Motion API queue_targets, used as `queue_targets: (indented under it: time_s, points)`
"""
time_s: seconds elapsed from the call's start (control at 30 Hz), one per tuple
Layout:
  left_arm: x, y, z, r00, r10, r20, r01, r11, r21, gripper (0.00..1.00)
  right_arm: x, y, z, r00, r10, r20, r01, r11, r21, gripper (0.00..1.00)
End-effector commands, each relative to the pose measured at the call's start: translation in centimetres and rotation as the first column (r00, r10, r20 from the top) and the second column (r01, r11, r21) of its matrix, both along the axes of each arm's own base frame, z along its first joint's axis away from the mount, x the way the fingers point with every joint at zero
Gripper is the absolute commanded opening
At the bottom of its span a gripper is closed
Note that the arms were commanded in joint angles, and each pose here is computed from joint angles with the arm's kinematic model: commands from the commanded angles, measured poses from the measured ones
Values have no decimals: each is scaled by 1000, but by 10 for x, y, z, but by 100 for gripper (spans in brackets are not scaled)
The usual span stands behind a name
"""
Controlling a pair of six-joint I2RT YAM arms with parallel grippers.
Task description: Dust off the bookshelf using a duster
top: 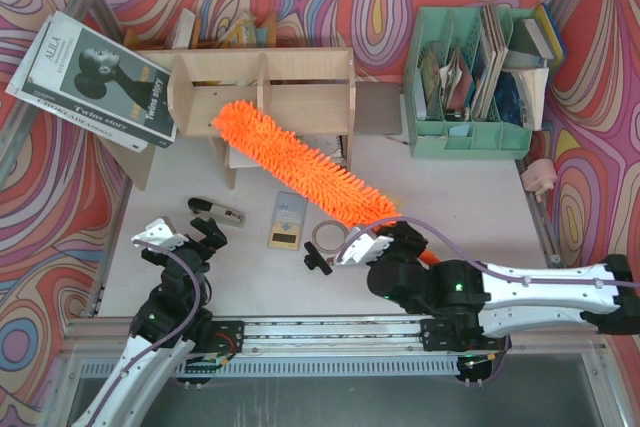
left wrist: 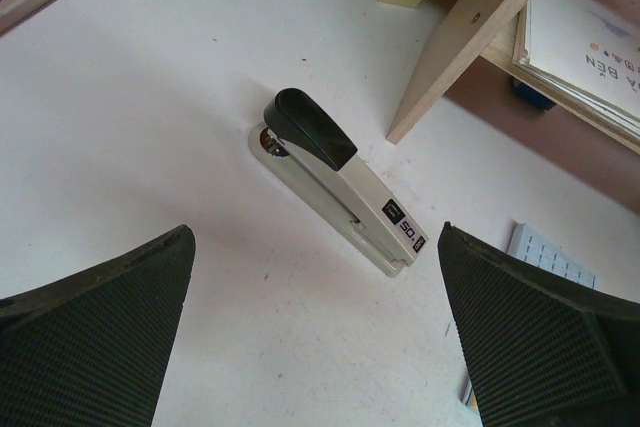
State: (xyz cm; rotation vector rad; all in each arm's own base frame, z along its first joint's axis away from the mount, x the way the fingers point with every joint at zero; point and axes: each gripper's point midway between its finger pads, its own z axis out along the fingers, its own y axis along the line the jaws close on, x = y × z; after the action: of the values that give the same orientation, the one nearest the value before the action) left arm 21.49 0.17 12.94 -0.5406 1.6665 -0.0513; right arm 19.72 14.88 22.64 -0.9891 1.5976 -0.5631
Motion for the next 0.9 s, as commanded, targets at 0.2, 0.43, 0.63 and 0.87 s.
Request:
queue_targets:
  time_s: [0.2, 0.43, 0.63, 0.87]
  points:
    - [1, 0, -3, 1000, -1, 2, 1, 1000, 8, 98, -1, 12, -1, 1000, 15, -26, -15, 1000, 0, 0]
    - [1, 0, -4, 1000, 2, 2, -2, 1000, 7, 98, -8, 22, -1, 990, 103, -94, -110, 991, -73, 0]
    - [1, 0, -3, 1000, 1, 2, -1, 1000, 8, 98, -18, 25, -10, 977, 149, -152, -157, 987, -39, 0]
    - [2, -1, -4, 1000, -4, -2, 4, 1000, 10, 98, -18, 8, -16, 985, 91, -148, -99, 994, -49, 0]
